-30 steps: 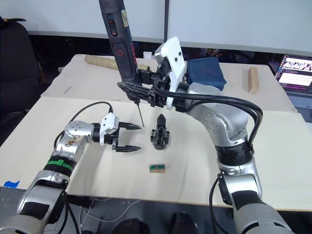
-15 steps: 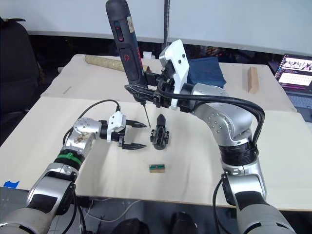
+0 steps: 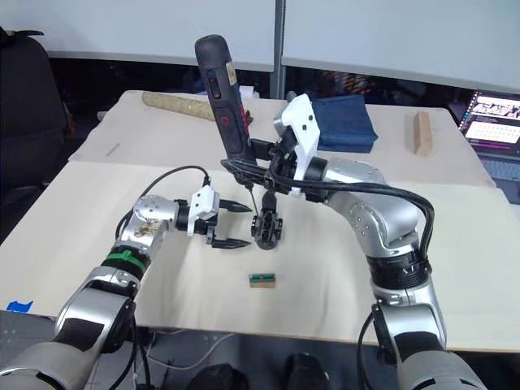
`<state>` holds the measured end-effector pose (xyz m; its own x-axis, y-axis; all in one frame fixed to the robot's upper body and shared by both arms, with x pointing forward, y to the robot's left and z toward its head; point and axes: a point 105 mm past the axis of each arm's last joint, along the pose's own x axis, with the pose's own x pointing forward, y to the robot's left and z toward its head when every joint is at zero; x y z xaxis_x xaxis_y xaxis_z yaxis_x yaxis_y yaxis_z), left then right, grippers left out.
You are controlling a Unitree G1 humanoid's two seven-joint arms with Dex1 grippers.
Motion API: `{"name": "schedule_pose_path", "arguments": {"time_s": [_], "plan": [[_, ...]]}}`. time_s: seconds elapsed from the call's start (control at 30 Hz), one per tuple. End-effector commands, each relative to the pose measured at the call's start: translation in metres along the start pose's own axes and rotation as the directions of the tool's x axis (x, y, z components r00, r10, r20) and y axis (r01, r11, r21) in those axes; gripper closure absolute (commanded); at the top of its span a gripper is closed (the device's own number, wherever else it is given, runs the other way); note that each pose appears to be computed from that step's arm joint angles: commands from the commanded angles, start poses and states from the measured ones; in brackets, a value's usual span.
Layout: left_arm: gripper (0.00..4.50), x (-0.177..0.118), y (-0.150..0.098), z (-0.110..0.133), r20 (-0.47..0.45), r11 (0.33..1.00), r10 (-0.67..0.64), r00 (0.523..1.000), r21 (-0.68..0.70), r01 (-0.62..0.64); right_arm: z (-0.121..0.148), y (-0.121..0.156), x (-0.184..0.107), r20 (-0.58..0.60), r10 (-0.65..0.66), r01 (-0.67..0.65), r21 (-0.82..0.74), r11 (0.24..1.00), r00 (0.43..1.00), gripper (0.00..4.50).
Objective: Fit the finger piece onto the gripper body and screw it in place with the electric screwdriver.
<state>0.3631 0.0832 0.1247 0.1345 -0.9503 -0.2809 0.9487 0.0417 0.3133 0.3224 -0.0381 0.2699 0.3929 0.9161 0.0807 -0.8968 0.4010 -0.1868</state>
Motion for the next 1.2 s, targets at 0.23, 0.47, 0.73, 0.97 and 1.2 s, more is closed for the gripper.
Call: {"name": "schedule_pose_path", "arguments": {"time_s": [0.23, 0.47, 0.73, 0.97, 1.2], "plan": [[0.0, 0.0, 0.002, 0.007, 0.001, 0.999, -0.016, 1.0, 0.051, 0.016, 0.027, 0.007, -0.007, 0.087, 0.011, -0.004, -0.087, 0.996, 0.996, 2.56], [0.0, 0.0, -0.001, 0.004, -0.016, 0.997, -0.031, 0.999, 0.063, 0.032, 0.027, 0.01, -0.007, 0.085, 0.017, -0.01, -0.081, 0.997, 0.996, 2.56], [0.0, -0.002, -0.006, 0.001, -0.034, 0.994, -0.057, 0.998, 0.091, 0.06, 0.025, 0.016, -0.008, 0.08, 0.025, -0.019, -0.081, 0.997, 0.996, 2.56], [0.0, -0.003, -0.006, 0.001, -0.038, 0.993, -0.063, 0.997, 0.094, 0.066, 0.022, 0.015, -0.01, 0.072, 0.017, -0.011, -0.086, 0.996, 0.997, 2.56], [0.0, 0.0, -0.008, 0.003, -0.027, 0.993, -0.071, 0.997, 0.097, 0.074, 0.019, 0.015, -0.011, 0.066, 0.007, -0.001, -0.082, 0.997, 0.998, 2.56]]}}
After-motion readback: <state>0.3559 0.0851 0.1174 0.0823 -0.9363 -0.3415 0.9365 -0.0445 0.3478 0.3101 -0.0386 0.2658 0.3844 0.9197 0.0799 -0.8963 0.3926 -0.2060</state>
